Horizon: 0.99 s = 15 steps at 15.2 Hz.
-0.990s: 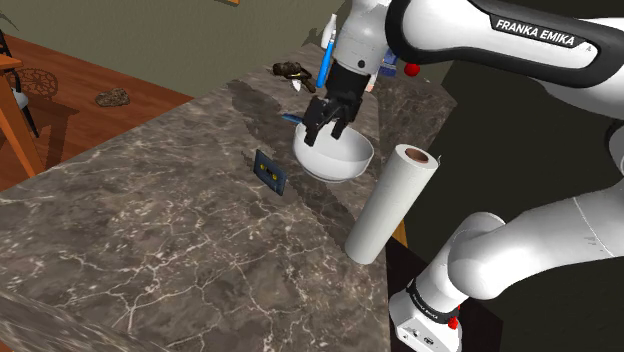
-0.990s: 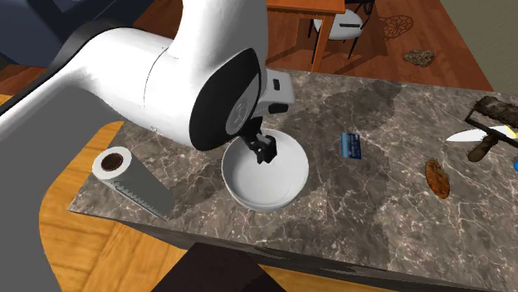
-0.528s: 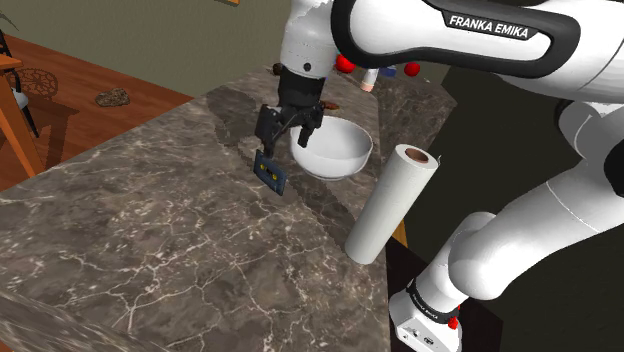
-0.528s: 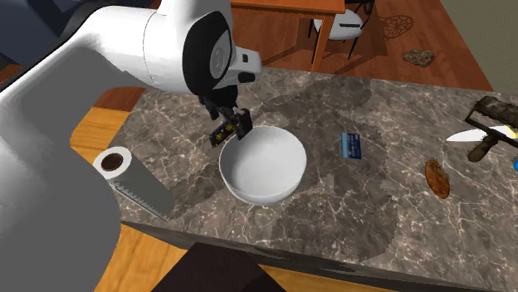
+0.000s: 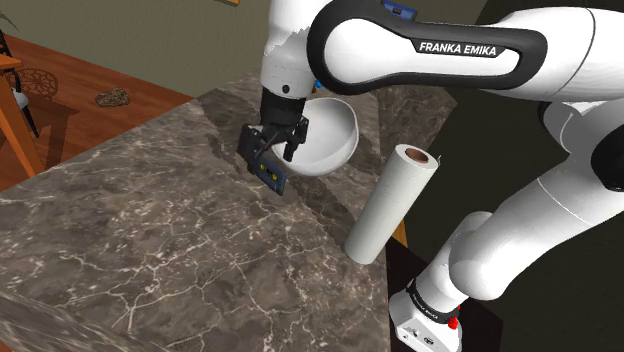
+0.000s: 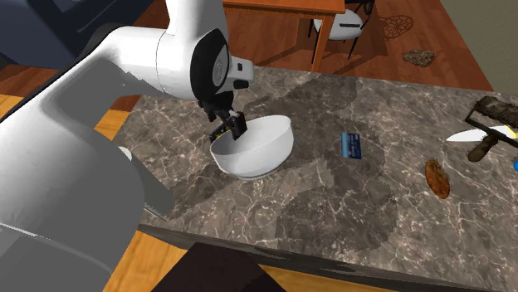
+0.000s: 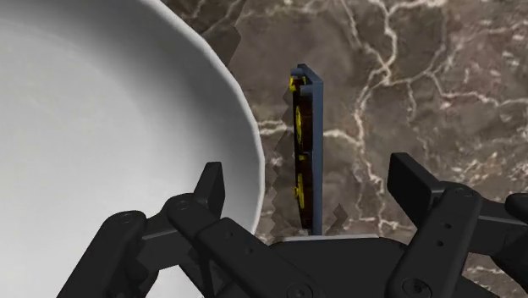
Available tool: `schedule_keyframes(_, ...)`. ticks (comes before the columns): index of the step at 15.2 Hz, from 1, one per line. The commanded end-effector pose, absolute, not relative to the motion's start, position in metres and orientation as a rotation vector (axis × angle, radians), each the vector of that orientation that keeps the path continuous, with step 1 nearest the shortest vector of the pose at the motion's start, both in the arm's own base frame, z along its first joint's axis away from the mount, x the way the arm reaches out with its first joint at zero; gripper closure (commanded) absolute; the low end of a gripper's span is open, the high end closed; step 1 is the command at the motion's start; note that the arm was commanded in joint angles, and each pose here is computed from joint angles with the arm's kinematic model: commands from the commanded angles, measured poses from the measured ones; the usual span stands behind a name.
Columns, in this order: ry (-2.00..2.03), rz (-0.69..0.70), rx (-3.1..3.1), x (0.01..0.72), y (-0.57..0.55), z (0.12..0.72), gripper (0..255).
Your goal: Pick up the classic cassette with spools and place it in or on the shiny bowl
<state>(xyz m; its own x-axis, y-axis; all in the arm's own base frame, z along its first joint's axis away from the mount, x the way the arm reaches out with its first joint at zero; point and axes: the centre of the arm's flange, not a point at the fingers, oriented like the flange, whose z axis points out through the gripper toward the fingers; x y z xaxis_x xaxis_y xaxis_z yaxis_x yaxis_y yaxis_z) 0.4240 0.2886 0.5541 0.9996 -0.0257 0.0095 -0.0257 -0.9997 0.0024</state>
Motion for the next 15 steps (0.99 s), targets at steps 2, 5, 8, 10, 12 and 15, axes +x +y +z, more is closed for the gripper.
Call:
schedule_keyframes(2, -0.038, 0.007, 3.138, 0.424, 0.2903, 0.5446, 0)
schedule_keyframes(5, -0.038, 0.007, 3.138, 0.424, 0.2903, 0.5446, 0)
schedule_keyframes(8, -0.038, 0.007, 3.138, 0.424, 0.2903, 0.5446, 0)
schedule_keyframes(10, -0.038, 0.007, 3.138, 0.4241, 0.2906, 0.5442, 255)
schedule_keyframes(12, -0.038, 0.007, 3.138, 0.4239, 0.2903, 0.5452, 255)
schedule_keyframes(15, -0.038, 0.007, 3.139, 0.4244, 0.2897, 0.5445, 255)
